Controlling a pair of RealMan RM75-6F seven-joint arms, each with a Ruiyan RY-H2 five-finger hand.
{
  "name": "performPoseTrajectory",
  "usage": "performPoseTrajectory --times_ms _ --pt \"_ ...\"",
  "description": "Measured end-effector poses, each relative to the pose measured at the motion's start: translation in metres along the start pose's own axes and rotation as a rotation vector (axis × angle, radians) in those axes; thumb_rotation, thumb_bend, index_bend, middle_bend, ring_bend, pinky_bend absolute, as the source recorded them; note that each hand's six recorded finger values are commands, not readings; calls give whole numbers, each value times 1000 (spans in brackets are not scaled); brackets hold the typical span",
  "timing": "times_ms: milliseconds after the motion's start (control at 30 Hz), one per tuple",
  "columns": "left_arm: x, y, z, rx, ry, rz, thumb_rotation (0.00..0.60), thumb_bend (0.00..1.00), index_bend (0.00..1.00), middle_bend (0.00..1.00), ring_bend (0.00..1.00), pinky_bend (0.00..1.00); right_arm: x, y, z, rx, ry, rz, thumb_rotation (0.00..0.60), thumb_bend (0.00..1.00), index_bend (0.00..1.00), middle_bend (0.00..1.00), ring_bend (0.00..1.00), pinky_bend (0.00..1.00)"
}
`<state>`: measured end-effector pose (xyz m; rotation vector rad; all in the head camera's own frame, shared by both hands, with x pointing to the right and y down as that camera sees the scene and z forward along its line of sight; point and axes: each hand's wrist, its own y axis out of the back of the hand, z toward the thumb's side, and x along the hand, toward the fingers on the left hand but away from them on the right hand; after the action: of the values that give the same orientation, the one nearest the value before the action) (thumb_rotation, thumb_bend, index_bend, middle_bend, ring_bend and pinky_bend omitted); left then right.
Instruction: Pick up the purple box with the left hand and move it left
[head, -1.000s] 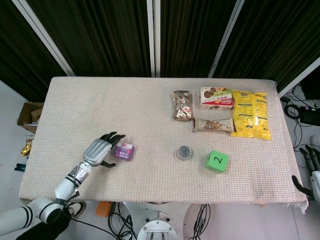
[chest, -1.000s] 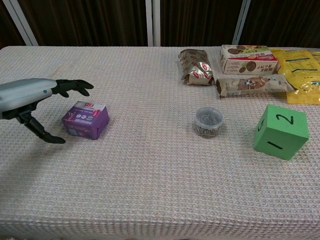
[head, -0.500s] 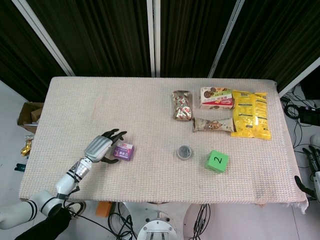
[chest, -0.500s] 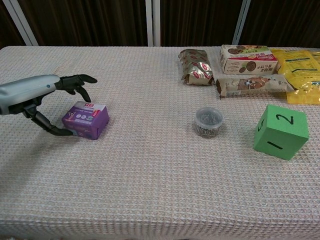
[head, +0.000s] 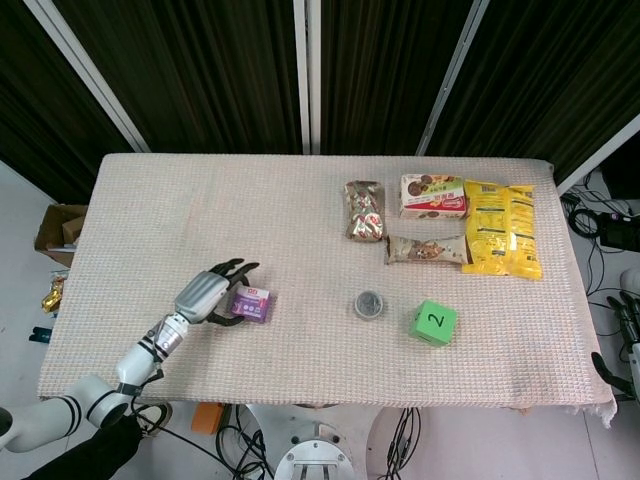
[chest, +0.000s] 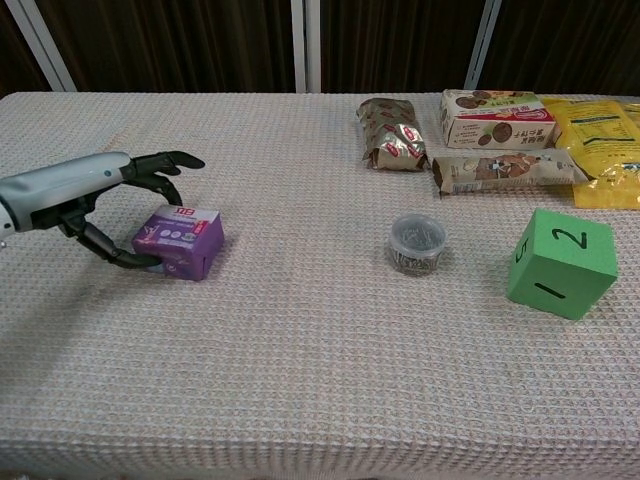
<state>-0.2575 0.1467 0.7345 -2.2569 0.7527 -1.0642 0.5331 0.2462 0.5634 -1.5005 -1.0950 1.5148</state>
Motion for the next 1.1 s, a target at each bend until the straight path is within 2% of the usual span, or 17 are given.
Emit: performPoseTrajectory --times_ms 133,233,333,500,600,700,800,900,1100 --pt "1 4 1 11 -8 9 600 302 92 658 168 170 1 -1 -1 -3 -1 6 600 240 0 0 0 0" --pt "0 14 2 61 -19 30 600 303 95 690 194 170 1 1 -1 -5 -1 -1 600 240 0 0 0 0" --pt "-3 29 5 148 -34 62 600 303 95 717 216 170 1 3 -1 -6 0 -6 600 240 0 0 0 0" --pt "-16 59 15 350 -48 100 600 303 106 775 273 170 1 0 0 -8 3 0 600 240 0 0 0 0" --pt "-26 73 21 484 -42 96 600 304 113 802 300 169 1 -2 0 -8 3 5 600 240 0 0 0 0" --pt "-36 83 26 575 -18 66 600 306 115 810 310 169 1 -3 0 -9 2 7 600 240 0 0 0 0" --pt "-43 88 20 583 36 19 600 307 116 811 313 169 2 -5 -1 -7 3 10 600 240 0 0 0 0" --pt "-43 83 6 535 91 -25 600 306 119 811 318 169 2 -5 -1 -7 3 10 600 240 0 0 0 0" --pt "-36 71 -11 428 124 -39 600 306 122 811 324 169 3 -4 -2 -4 -2 6 600 240 0 0 0 0"
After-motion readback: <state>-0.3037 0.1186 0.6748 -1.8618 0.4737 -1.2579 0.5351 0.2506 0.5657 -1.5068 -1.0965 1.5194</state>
